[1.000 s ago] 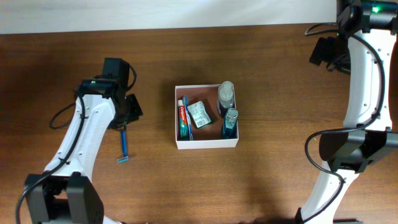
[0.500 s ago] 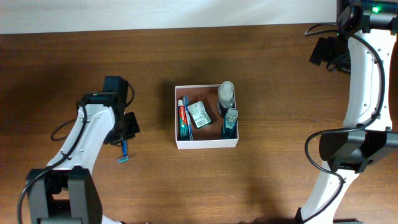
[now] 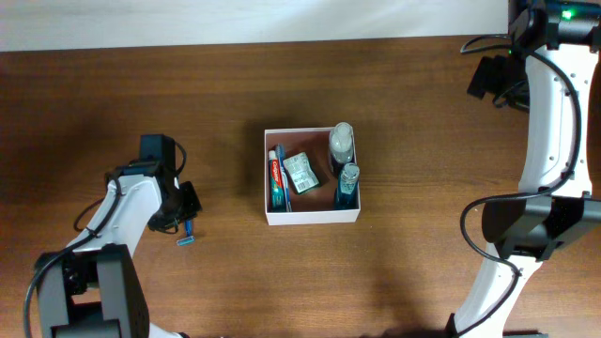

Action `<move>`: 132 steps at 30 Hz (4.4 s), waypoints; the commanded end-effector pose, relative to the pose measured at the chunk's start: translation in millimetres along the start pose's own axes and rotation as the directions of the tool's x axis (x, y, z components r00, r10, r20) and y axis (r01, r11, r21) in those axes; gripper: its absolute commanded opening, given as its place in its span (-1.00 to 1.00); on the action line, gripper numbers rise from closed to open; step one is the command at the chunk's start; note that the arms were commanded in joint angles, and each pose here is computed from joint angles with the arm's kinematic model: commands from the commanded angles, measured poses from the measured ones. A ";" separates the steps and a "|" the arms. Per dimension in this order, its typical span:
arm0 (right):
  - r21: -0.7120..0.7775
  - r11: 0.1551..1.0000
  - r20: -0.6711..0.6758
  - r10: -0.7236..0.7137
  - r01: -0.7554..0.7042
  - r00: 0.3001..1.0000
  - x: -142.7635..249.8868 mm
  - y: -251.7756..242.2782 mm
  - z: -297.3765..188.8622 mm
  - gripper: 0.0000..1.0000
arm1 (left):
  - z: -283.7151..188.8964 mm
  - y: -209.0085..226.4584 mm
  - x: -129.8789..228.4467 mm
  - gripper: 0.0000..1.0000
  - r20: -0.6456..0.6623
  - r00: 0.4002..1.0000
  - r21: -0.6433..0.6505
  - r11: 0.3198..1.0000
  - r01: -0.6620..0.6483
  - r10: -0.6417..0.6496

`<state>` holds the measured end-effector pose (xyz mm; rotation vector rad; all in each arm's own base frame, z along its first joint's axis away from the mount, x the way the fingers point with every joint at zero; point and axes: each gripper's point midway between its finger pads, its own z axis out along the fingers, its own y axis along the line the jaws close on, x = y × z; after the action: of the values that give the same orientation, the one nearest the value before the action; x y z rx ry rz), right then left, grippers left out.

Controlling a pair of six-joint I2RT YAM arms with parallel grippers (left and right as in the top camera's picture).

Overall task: Pack container
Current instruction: 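Raise the left gripper and move it left over the blue razor, then lower the left gripper and close it on the blue razor handle, then lift the razor and carry it right over the box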

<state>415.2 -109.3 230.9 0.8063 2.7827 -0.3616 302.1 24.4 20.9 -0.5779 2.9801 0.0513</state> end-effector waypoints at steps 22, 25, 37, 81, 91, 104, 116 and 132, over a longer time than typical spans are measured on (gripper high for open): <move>0.004 1.000 0.032 0.012 -0.012 0.999 -2.6 -6.5 -10.6 0.97 | 14.0 -2.8 -1.2 -0.15 0.054 0.996 0.029 0.997 -0.070 0.068; 0.005 1.000 0.032 0.012 -0.012 0.999 -2.7 -6.5 -10.6 0.97 | 18.1 -4.1 -2.2 -0.15 0.062 0.996 0.036 0.997 -0.070 0.068; 0.005 1.000 0.032 0.012 -0.012 0.999 -2.7 -6.5 -10.6 0.97 | 23.9 -8.4 -6.3 -0.38 0.098 0.993 0.061 0.996 -0.071 0.065; 0.005 1.000 0.032 0.012 -0.012 0.999 -2.7 -6.5 -10.6 0.97 | 24.6 -11.8 8.0 -0.68 0.038 0.997 0.091 0.993 -0.072 0.069; 0.005 1.000 0.032 0.012 -0.012 0.999 -2.7 -6.5 -10.6 0.97 | 24.5 -11.7 8.1 -0.56 0.038 0.997 0.091 0.993 -0.072 0.069; 0.005 1.000 0.032 0.012 -0.012 0.999 -2.7 -6.5 -10.6 0.97 | 24.6 -11.7 8.1 -0.80 0.036 0.998 0.091 0.995 -0.048 0.045; 0.005 1.000 0.032 0.012 -0.012 0.999 -2.7 -6.5 -10.6 0.97 | 23.6 -14.9 -1.9 -0.98 0.068 0.997 0.108 0.994 0.032 -0.040; 0.005 1.000 0.032 0.012 -0.012 0.999 -2.7 -6.5 -10.6 0.97 | -4.5 -27.5 -42.6 -0.98 0.183 0.982 0.152 0.988 0.022 -0.050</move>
<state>415.2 -109.3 230.9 0.8068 2.7825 -0.3616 331.5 13.2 9.6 -0.5663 2.8312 -0.0925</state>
